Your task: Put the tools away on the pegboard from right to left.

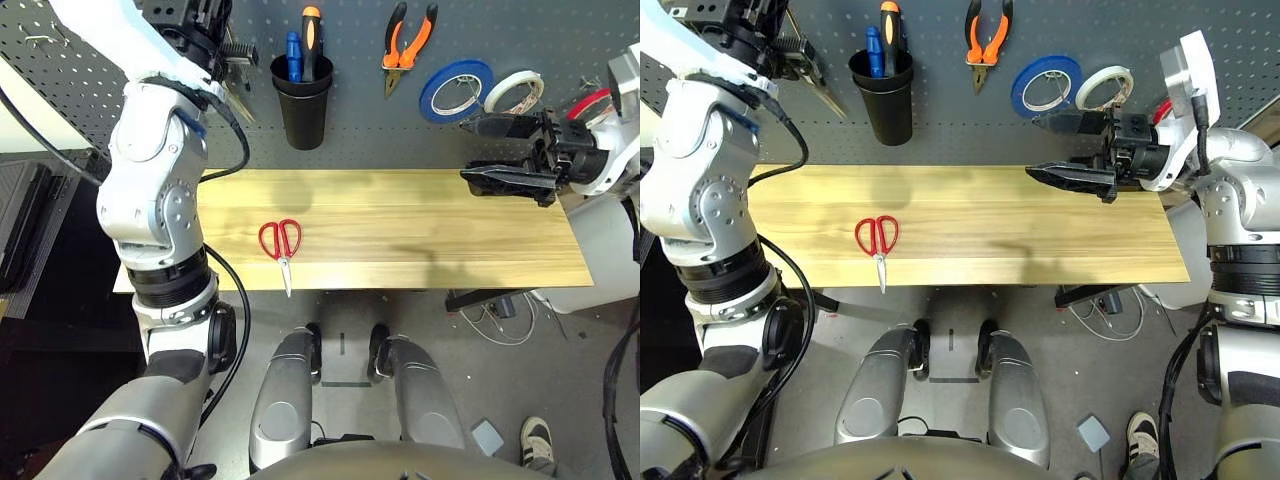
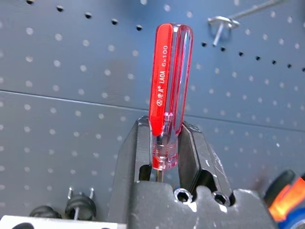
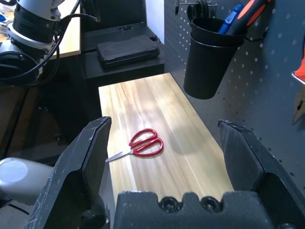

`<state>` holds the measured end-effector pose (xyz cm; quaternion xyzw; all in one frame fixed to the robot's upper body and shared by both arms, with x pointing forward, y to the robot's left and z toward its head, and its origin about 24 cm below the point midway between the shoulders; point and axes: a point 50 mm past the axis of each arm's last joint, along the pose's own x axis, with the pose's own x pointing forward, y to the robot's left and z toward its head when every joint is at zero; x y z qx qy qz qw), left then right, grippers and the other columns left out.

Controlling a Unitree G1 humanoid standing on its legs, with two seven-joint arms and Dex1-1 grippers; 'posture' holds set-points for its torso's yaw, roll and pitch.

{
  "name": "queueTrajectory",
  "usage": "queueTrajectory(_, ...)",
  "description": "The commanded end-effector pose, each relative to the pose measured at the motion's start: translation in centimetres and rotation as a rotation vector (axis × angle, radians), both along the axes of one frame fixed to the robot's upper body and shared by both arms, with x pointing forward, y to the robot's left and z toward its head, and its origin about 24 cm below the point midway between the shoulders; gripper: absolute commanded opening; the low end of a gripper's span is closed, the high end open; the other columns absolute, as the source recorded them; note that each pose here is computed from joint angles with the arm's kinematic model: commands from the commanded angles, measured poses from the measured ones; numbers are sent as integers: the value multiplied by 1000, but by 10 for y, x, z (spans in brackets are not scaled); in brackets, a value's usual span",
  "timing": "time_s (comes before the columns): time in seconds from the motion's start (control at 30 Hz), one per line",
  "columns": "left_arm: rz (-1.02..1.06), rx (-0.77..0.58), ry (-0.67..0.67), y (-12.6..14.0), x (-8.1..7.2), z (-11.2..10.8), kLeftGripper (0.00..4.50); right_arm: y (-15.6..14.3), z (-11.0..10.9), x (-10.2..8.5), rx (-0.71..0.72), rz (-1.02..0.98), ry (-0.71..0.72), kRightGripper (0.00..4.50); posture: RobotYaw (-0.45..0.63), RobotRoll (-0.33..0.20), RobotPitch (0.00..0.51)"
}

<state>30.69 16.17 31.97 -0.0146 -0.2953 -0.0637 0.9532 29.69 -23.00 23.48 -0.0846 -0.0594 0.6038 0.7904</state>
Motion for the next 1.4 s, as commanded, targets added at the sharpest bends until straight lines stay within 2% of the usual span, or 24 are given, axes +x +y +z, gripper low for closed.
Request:
queueTrajectory(0.03, 0, -51, -55, -2, 5, 11, 805, -3, 8, -3, 5, -17, -41, 4500, -24, 0, 186)
queueTrajectory(0.33, -25, -135, -79, -25, 23, 13, 805, -2, 6, -2, 5, -28, -40, 4500, -39, 0, 197)
queueTrajectory(0.5, -57, -127, -50, -34, 29, 1, 805, -2, 5, -1, 7, -38, -38, 4500, -44, 0, 206)
queueTrajectory(0.9, -57, -45, 46, -48, 47, -43, 805, 4, 3, 3, 38, -50, -43, 4500, -41, 0, 222)
queueTrajectory(1.07, -50, -19, 90, -49, 52, -54, 2605, 5, 1, 3, 46, -52, -41, 4500, -51, 0, 222)
queueTrajectory(1.23, -46, 43, 122, -45, 47, -61, 4488, 8, -11, 3, 71, -77, -34, 4500, -35, 0, 224)
queueTrajectory(1.4, -46, 121, 134, -29, 32, -59, 4488, 15, -15, 3, 105, -69, -32, 4500, -31, 0, 225)
